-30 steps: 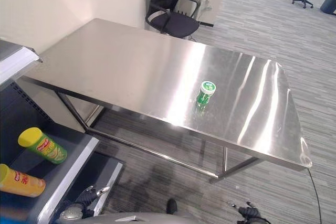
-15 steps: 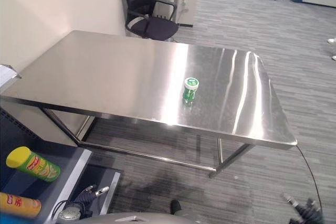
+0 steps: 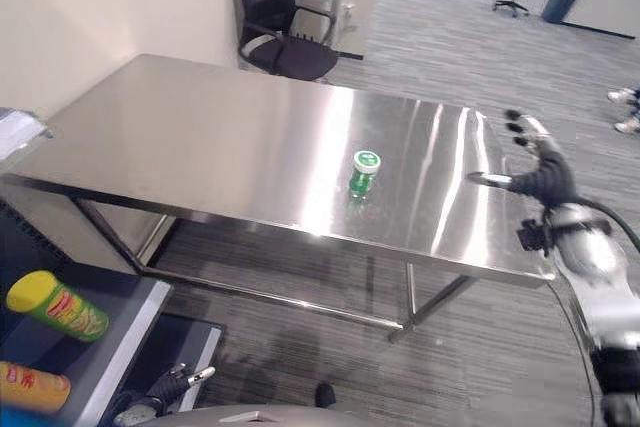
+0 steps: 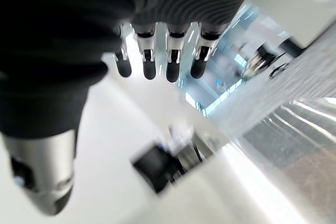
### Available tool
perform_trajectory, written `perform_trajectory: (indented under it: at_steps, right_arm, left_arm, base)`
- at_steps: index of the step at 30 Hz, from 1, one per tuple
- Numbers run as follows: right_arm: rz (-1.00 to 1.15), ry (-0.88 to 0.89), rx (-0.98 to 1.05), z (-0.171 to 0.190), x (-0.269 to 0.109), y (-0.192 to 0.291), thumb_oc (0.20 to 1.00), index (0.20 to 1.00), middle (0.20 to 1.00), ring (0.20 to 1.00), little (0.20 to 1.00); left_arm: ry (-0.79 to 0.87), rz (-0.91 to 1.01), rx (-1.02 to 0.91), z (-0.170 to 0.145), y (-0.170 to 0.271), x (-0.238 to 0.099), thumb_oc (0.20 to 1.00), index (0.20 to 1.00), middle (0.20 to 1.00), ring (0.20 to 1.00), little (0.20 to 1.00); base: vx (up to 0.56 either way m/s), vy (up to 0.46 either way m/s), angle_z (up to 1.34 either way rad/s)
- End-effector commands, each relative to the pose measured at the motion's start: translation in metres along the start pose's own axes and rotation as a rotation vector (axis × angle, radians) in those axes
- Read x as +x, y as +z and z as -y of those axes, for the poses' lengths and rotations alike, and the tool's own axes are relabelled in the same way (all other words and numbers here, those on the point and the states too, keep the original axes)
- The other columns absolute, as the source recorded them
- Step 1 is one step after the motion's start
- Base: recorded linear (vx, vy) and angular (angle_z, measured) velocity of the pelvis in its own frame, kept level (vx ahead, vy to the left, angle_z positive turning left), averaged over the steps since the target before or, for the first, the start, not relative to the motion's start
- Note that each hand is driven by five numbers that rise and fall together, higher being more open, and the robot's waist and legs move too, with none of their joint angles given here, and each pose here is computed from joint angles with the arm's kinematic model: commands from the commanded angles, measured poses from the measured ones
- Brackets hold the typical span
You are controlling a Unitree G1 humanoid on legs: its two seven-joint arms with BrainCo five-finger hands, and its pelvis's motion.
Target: Put the goods on the table back onto the shelves and tidy them up.
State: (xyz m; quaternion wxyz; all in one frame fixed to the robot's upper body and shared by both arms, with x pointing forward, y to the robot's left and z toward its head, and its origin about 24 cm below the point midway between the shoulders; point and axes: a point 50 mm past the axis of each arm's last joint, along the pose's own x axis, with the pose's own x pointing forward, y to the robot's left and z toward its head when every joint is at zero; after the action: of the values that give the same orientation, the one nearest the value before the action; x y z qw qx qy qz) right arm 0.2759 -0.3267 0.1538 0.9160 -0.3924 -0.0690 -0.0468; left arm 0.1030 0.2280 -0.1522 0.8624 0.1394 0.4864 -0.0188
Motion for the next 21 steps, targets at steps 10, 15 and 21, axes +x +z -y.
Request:
perform_trajectory:
  at_steps: [10,15,21]
  right_arm:
    - [-0.151,-0.024,-0.116,-0.008,0.015,-0.025,1.0,1.0,1.0,1.0,1.0]
    - [-0.19,-0.005,-0.098,-0.017,0.012,-0.034,1.0,1.0,1.0,1.0,1.0]
    - [-0.202,0.023,-0.094,-0.03,0.016,-0.036,1.0,1.0,1.0,1.0,1.0]
  left_arm:
    - [0.092,0.023,-0.05,-0.023,0.011,0.003,1.0,1.0,1.0,1.0,1.0]
    - [0.097,0.021,-0.059,-0.022,0.01,0.003,1.0,1.0,1.0,1.0,1.0]
    - [0.1,0.025,-0.065,-0.021,0.01,0.003,1.0,1.0,1.0,1.0,1.0]
  base:
    - [0.0,-0.056,0.41]
    - [0.0,-0.045,0.19]
    - [0.0,-0.005,0.01]
